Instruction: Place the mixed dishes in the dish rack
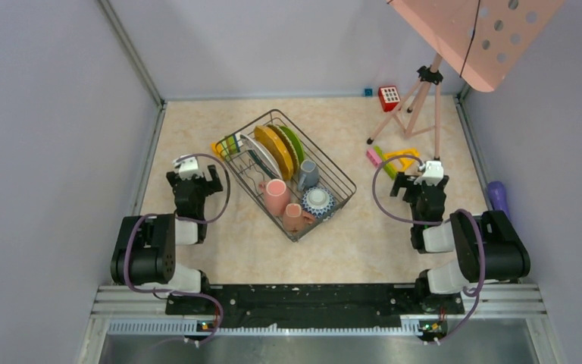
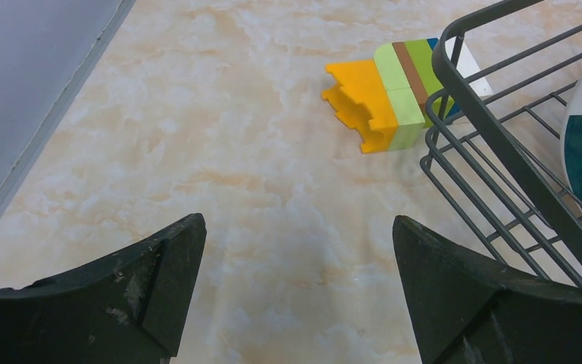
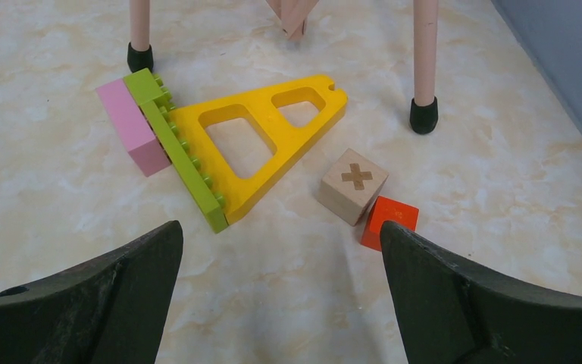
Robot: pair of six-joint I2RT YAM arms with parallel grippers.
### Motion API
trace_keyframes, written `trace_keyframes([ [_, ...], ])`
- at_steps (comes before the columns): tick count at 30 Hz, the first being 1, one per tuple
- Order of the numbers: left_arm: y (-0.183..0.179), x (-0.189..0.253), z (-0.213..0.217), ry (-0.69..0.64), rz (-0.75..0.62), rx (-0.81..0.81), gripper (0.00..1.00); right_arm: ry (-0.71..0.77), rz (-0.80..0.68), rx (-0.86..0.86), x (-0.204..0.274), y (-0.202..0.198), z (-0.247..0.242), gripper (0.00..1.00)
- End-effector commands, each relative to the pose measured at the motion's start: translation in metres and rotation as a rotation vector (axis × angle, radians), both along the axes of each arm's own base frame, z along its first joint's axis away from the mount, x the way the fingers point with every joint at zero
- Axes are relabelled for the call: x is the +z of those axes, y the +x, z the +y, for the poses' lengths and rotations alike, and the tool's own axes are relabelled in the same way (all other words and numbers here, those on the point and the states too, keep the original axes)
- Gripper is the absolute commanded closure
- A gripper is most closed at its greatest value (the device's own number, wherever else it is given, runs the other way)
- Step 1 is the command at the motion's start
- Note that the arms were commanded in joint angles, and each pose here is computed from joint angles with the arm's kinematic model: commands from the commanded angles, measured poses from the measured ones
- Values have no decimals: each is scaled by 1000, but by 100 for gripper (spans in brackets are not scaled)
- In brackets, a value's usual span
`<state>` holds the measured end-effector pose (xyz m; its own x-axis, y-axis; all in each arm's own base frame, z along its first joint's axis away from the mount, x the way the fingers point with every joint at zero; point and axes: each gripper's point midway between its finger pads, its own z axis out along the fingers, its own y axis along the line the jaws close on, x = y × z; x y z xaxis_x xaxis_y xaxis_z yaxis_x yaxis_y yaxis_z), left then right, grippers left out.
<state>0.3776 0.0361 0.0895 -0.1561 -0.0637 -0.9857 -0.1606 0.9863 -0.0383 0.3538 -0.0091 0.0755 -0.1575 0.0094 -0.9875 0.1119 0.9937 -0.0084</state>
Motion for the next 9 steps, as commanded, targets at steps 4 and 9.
trace_keyframes([
  [4,11,17,-1,12,-50,-14,2,4,-97,3,27,13,-1,1],
  [9,10,17,-1,12,-51,-14,2,4,-96,2,27,13,-1,1],
])
